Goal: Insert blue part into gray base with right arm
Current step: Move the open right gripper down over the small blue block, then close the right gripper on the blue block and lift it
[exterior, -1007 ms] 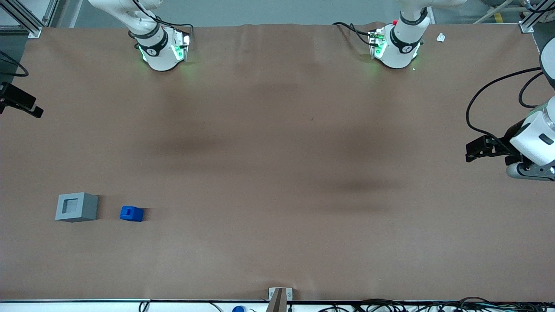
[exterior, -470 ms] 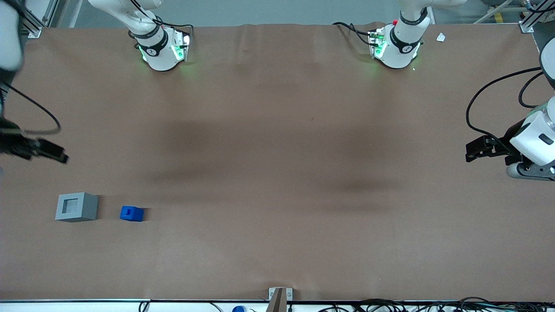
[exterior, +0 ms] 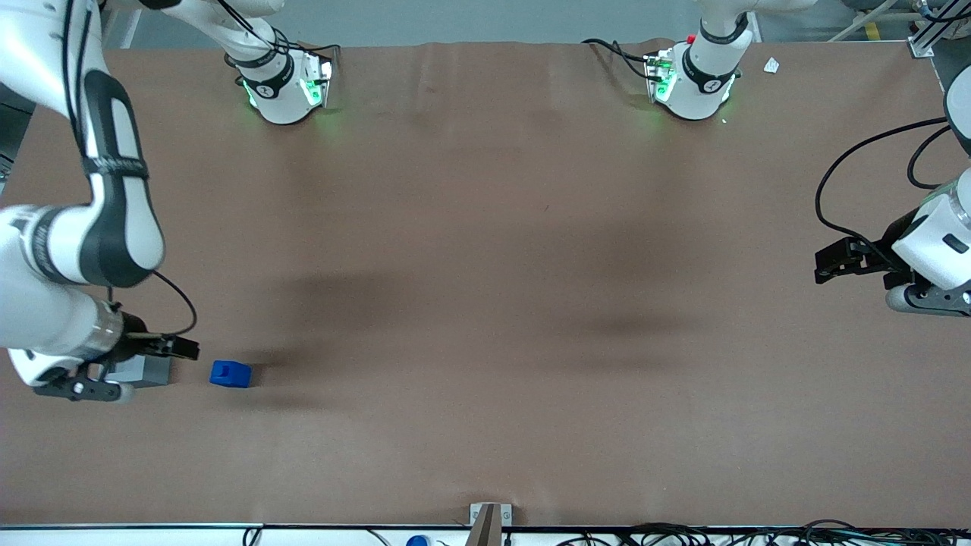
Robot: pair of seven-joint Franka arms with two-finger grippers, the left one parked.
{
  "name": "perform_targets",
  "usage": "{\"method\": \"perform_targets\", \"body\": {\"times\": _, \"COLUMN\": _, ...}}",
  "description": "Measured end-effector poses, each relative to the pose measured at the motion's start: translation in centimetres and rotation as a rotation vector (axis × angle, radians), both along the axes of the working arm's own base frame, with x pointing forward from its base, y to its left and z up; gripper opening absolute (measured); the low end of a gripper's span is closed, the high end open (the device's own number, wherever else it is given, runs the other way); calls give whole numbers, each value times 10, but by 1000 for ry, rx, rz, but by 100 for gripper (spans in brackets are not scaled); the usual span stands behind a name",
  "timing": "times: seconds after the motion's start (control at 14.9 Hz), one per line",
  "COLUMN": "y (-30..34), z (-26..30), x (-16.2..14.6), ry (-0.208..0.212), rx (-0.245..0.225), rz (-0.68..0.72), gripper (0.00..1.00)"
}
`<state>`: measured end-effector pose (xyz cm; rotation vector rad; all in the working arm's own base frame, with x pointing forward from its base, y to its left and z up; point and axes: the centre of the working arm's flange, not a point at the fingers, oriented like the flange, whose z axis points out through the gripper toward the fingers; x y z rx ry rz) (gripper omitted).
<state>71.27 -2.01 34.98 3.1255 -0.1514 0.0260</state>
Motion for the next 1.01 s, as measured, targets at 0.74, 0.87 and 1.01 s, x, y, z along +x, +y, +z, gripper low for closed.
{"method": "perform_targets", "body": {"times": 0.74, "y": 26, "z": -117, "x": 1, "ry": 11, "rx": -12, "rz": 40, "gripper": 100}}
{"method": "perform_targets", "body": {"times": 0.87, "y": 24, "z": -124, "x": 2, "ry": 5, "rx": -15, "rz": 38, "gripper": 100}}
{"method": "perform_targets", "body": {"times": 1.01, "y": 21, "z": -128, "x": 2, "ry": 3, "rx": -18, "rz": 34, "gripper": 100}}
